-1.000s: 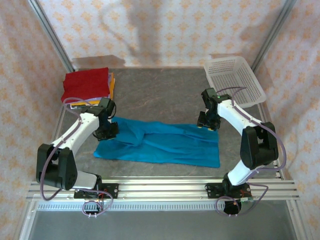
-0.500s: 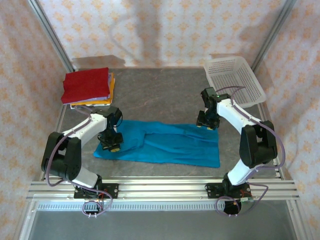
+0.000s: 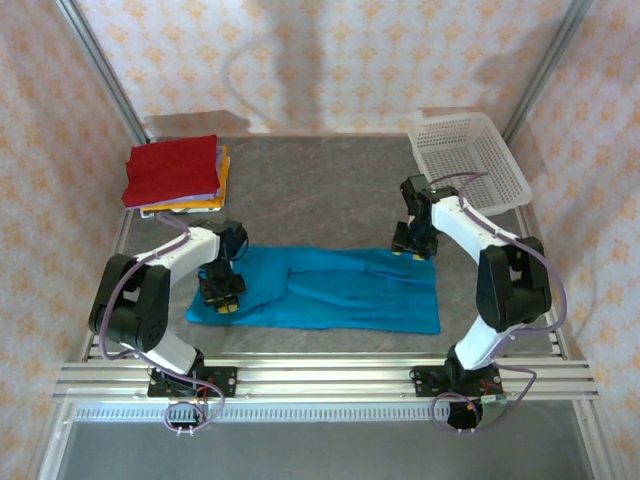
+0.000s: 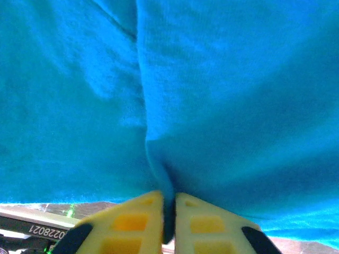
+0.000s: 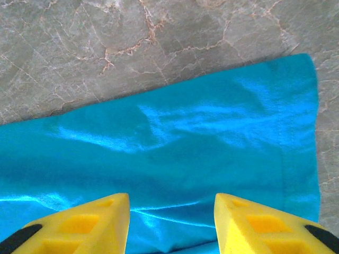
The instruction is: Fold and stack the t-shirts
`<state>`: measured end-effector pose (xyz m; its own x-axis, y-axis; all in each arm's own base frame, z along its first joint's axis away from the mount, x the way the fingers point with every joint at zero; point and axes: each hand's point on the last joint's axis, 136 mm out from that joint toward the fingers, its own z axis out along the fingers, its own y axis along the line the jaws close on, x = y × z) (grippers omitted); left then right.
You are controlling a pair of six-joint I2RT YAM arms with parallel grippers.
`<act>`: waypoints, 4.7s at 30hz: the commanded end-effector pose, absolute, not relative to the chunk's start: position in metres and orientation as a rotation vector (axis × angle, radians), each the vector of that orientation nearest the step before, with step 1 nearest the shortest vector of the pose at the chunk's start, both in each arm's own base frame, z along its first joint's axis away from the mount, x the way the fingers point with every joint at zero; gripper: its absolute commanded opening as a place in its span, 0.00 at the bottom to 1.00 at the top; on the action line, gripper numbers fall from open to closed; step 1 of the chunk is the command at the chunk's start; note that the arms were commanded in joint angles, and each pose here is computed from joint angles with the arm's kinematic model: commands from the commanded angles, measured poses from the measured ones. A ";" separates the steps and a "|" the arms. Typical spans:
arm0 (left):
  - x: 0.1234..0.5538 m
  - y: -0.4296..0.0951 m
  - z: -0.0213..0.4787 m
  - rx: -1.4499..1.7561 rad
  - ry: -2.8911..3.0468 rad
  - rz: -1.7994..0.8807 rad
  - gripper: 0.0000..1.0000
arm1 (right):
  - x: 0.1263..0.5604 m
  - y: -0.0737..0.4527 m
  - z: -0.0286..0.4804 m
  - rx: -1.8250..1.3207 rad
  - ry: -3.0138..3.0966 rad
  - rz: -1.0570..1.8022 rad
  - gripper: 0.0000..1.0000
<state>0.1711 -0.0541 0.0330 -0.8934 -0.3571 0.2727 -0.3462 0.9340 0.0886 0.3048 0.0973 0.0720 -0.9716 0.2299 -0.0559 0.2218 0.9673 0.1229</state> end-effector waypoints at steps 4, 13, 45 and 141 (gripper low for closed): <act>0.177 -0.051 0.066 0.504 -2.884 -0.069 0.32 | 0.305 0.111 0.066 0.309 3.068 0.226 0.46; 0.246 -0.046 0.132 0.717 -3.228 0.055 0.44 | 0.323 0.126 0.067 0.270 3.054 0.278 0.46; 0.443 -0.148 0.019 0.242 -3.179 0.257 0.40 | 0.262 0.055 0.021 0.623 3.077 -0.024 0.46; 0.546 -0.257 0.007 0.902 -3.149 1.005 0.54 | 0.238 0.195 0.084 0.484 2.934 0.698 0.64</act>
<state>0.5383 -0.2734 0.0418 -0.8224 -0.5516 -0.1393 -0.3431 0.6762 -0.6519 0.2332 0.2027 0.0743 -0.9479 0.3172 0.0293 0.2941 0.8360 0.4633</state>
